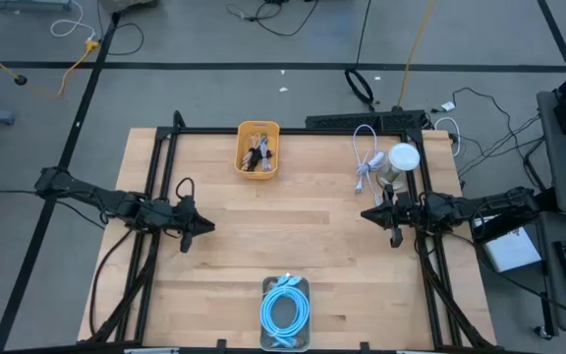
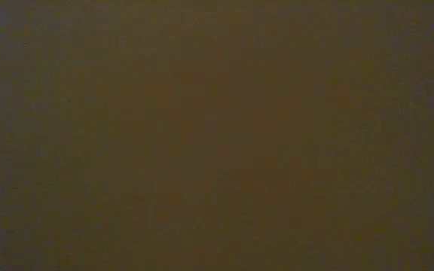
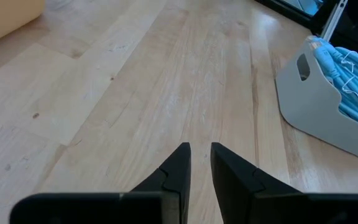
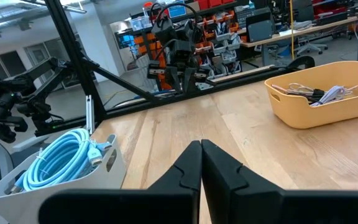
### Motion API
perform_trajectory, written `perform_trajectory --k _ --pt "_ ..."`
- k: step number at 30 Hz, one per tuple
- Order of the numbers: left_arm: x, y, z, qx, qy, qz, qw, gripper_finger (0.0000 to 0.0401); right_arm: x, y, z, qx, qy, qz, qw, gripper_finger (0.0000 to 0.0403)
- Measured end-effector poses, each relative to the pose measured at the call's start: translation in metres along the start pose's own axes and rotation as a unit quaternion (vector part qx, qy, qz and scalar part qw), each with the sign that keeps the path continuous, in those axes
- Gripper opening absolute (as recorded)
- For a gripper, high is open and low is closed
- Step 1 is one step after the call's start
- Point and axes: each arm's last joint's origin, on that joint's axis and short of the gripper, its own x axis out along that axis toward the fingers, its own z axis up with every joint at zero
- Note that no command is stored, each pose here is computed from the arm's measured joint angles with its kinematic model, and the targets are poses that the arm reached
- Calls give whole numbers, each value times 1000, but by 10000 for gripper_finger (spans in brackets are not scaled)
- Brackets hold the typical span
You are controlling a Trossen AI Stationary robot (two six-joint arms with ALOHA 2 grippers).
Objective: Pick & Place USB Port
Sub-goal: Return to Home Position
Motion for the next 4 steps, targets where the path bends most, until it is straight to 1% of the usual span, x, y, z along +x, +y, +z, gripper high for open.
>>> perform_trajectory --k 4 --pt "0 0 0 0 0 0 1000 67 0 0 0 0 0 0 1000 4"
